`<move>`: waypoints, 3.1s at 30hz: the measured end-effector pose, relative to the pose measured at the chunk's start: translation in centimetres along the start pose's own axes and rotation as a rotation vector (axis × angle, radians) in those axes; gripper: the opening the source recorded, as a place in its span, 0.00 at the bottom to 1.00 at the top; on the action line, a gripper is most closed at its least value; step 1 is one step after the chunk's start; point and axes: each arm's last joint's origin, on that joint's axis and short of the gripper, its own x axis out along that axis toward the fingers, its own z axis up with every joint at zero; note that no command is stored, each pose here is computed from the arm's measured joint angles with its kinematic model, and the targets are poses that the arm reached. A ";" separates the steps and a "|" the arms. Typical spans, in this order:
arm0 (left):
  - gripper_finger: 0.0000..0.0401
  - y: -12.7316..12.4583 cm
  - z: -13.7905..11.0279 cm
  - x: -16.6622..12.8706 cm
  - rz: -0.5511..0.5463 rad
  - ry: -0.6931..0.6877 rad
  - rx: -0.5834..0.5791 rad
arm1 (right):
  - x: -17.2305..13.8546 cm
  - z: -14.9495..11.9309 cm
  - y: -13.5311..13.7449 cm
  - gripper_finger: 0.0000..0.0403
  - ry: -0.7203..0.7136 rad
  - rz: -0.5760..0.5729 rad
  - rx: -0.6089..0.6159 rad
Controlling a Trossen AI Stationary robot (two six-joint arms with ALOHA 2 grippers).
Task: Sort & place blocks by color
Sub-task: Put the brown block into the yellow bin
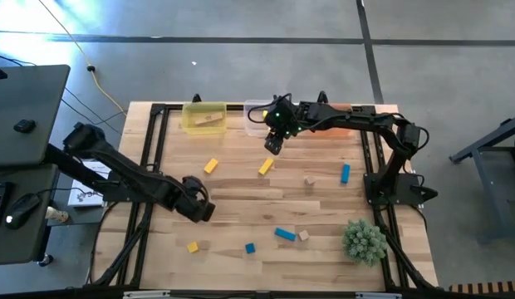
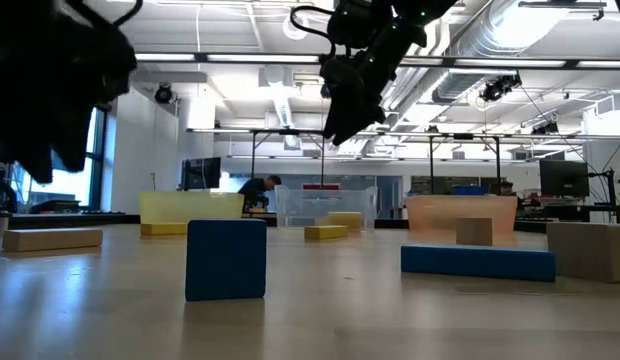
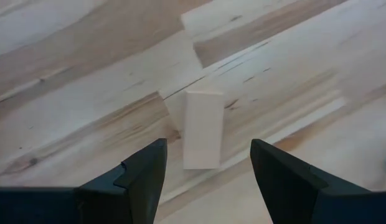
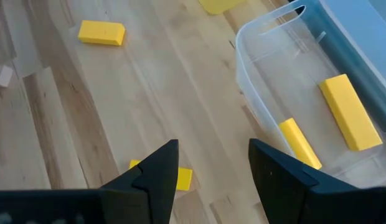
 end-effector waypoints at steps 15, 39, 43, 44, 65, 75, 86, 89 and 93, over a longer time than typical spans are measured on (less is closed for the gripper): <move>0.56 -1.4 -1.1 4.1 0.101 0.052 0.005 | 0.0 0.0 0.0 0.45 0.004 0.001 0.000; 0.23 -1.6 0.4 5.2 0.116 0.081 0.167 | 0.0 -0.1 0.0 0.45 0.011 0.001 -0.020; 0.23 -2.0 0.9 4.9 0.071 0.068 0.186 | 0.0 -0.1 0.0 0.45 0.011 0.001 -0.045; 0.23 -2.2 1.1 4.7 0.056 0.065 0.189 | 0.0 -0.1 -0.1 0.45 0.011 0.000 -0.048; 0.23 1.3 11.8 -0.9 -0.030 -0.307 0.069 | -0.1 0.4 -2.6 0.45 -0.019 -0.038 -0.131; 0.24 5.0 18.4 -1.4 0.027 -0.468 0.017 | -0.3 1.1 -4.3 0.45 -0.085 -0.062 -0.185; 0.25 10.0 23.2 -2.1 0.126 -0.601 -0.066 | -0.5 1.4 -5.5 0.45 -0.119 -0.084 -0.184; 0.25 11.1 24.0 -2.4 0.125 -0.628 -0.084 | -0.5 1.4 -5.5 0.45 -0.120 -0.084 -0.183; 0.24 12.2 24.8 -2.7 0.118 -0.650 -0.086 | -0.5 1.4 -5.5 0.45 -0.121 -0.080 -0.139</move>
